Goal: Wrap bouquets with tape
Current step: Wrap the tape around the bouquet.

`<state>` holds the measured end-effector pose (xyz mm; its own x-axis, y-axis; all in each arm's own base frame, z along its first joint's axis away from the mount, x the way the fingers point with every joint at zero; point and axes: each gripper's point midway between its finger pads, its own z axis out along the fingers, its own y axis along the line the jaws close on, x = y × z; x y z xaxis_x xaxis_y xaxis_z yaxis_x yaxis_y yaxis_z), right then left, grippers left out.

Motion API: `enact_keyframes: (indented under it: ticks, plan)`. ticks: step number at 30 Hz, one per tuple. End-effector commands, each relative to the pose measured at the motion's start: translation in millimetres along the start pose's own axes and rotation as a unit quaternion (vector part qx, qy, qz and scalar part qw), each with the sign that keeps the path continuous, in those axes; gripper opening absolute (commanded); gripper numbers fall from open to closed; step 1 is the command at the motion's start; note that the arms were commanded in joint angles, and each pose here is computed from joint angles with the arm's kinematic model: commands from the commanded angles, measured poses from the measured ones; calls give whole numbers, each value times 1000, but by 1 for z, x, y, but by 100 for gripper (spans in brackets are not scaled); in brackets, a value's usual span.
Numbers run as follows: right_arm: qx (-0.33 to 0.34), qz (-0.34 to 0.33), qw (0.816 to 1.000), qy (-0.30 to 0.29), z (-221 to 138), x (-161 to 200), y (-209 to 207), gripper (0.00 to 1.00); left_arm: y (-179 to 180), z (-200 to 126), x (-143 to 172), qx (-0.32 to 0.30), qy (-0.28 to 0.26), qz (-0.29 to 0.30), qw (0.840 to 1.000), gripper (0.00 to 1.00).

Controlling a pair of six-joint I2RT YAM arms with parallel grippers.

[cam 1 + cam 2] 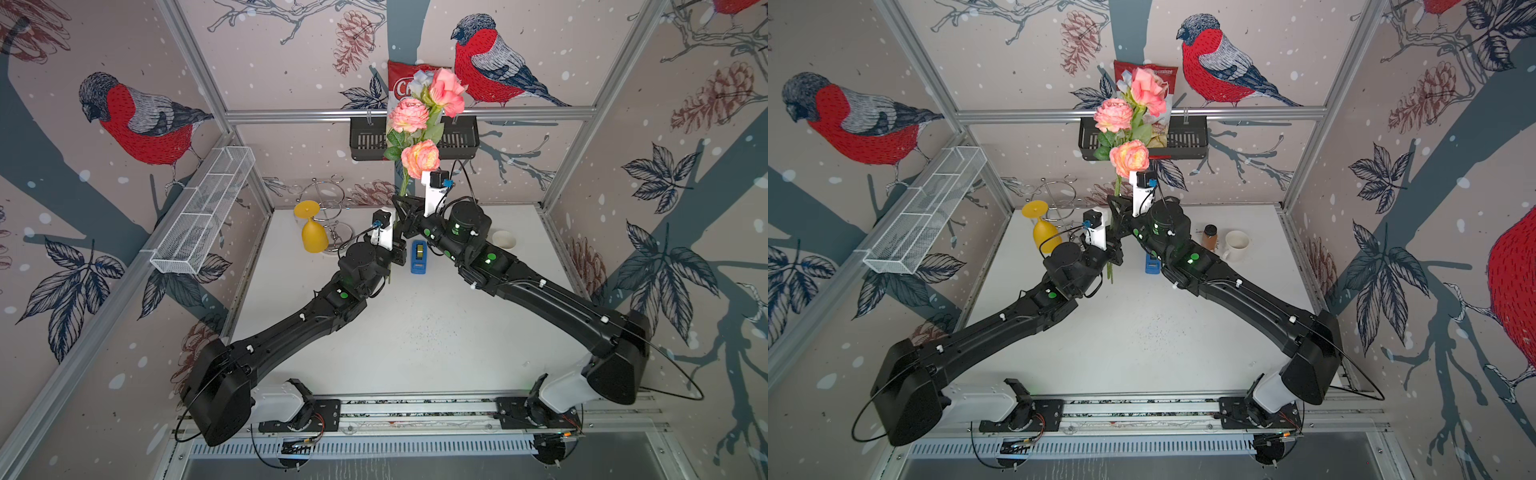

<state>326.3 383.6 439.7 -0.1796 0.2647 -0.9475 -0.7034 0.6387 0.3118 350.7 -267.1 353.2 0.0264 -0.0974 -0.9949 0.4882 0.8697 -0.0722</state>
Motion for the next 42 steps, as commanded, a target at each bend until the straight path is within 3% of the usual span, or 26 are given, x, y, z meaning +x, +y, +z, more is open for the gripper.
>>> enact_keyframes:
  ticks: [1,3,6,9,11,14,18,21,24,27,28,30,31,32,35,37,42]
  plan:
    - [16,-17,1000,22,4,7,-5,7,-2,-1,-12,8,-15,-4,1000,0]
    - [15,-22,999,22,2,5,-4,0,-1,-2,-15,16,-16,-12,1000,15]
    - [-2,-40,999,19,-7,-2,1,0,3,-7,-19,56,-13,-40,998,33]
    - [-51,-51,997,16,-21,-8,12,0,-7,-19,-24,131,-14,-44,990,56]
    - [-118,-52,991,14,-34,-13,26,0,-20,-30,-27,182,-20,-36,982,69]
    - [-193,-47,980,4,-55,-20,45,0,-33,-41,-29,227,-30,-42,973,72]
    - [-237,-51,970,5,-71,-21,61,0,-50,-54,-37,286,-48,-70,954,67]
    - [-273,-44,961,-2,-81,-21,72,0,-65,-63,-41,341,-58,-86,934,57]
    - [-280,-42,959,2,-82,-19,77,0,-66,-64,-47,347,-67,-97,930,37]
    - [-244,-48,969,1,-78,-16,70,0,-57,-61,-51,316,-76,-101,940,3]
    - [-222,-49,974,-3,-76,-17,64,0,-52,-60,-51,302,-79,-98,945,0]
    - [-170,-45,984,-12,-71,-19,49,0,-42,-57,-50,268,-82,-98,955,0]
    - [-133,-39,990,-16,-67,-20,38,8,-36,-54,-49,249,-81,-97,960,0]
    - [-82,-29,996,-23,-63,-21,21,24,-31,-52,-47,229,-79,-94,966,0]
    - [9,-10,1000,-29,-56,-23,-9,36,-13,-44,-40,166,-68,-83,980,0]
    - [35,-4,999,-33,-53,-23,-18,38,-9,-42,-38,141,-66,-68,985,0]
    - [9,-5,1000,-25,-41,-19,-6,40,-14,-39,-34,122,-58,-43,990,0]
